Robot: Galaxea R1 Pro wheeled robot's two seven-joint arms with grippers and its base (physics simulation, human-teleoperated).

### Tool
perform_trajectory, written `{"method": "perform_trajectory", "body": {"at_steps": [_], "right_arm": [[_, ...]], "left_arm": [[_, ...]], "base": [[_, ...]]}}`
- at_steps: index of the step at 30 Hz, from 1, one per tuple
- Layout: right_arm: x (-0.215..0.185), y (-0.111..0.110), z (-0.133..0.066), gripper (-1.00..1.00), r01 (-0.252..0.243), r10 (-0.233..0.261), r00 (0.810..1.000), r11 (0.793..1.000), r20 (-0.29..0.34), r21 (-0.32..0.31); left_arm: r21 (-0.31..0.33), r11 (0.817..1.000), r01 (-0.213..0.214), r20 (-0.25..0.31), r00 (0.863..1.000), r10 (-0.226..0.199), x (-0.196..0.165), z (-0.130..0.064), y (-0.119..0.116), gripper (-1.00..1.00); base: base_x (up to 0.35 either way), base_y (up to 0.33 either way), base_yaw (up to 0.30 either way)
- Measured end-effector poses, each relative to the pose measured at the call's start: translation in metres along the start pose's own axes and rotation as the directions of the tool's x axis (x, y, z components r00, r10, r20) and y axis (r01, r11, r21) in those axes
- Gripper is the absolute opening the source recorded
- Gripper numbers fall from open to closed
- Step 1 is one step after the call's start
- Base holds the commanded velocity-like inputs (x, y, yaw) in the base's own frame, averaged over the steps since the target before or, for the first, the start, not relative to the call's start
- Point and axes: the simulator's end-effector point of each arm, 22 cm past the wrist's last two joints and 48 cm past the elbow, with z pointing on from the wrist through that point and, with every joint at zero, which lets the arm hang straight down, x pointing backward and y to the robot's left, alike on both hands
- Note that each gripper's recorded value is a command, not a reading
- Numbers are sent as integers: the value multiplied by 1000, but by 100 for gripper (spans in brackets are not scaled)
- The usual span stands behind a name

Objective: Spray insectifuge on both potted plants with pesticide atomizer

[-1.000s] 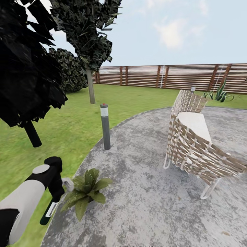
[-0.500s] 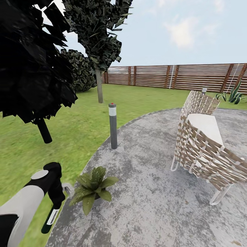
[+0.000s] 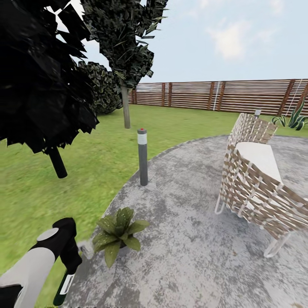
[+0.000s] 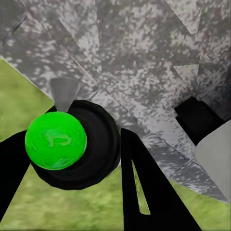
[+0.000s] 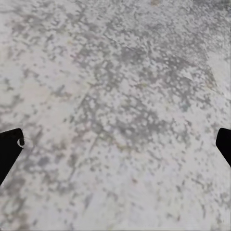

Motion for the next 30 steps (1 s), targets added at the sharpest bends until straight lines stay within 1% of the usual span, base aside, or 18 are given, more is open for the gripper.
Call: {"method": "perform_trajectory", "body": {"at_steps": [2,5,8,11,15,18,20,23,27,30], "right_arm": [[0,0,0,100,0,0,1000,1000,0,0],[0,1,0,100,-1,1,1000,1000,0,-1],[0,1,0,100,-1,1,1000,1000,0,-2],[0,0,0,100,-2,2,1000,1000,0,0],[0,0,0,100,-1,1,1000,1000,0,1],[0,0,0,100,-2,2,1000,1000,0,1],[0,0,0,100,-2,2,1000,1000,1,1],[0,0,0,100,-2,2,1000,1000,1,1],[0,0,0,100,-2,2,1000,1000,1,0],[0,0,0,100,-1,1,1000,1000,0,0]], "left_arm": [[-28,1000,-7,3,1000,7,-5,4,0,-100],[-27,1000,-16,16,1000,16,-14,7,-7,-100],[-19,1000,-15,26,1000,16,-16,9,-11,-100],[-18,1000,-14,26,1000,14,-15,12,-11,-100],[-48,999,-13,21,1000,14,-13,16,-7,-100],[-47,999,-10,28,1000,11,-14,17,-8,-100],[-35,999,-4,43,999,6,-17,17,-10,-100],[-32,999,-2,49,999,4,-18,17,-10,-100],[-31,1000,-2,50,999,3,-18,17,-11,-100],[-41,999,-1,46,999,2,-16,19,-9,-100]], "base": [[0,0,265],[0,0,274],[0,0,231],[0,-64,53],[0,-234,7],[49,-264,1],[201,-205,0],[274,-135,41],[296,-56,223],[109,-7,270]]}}
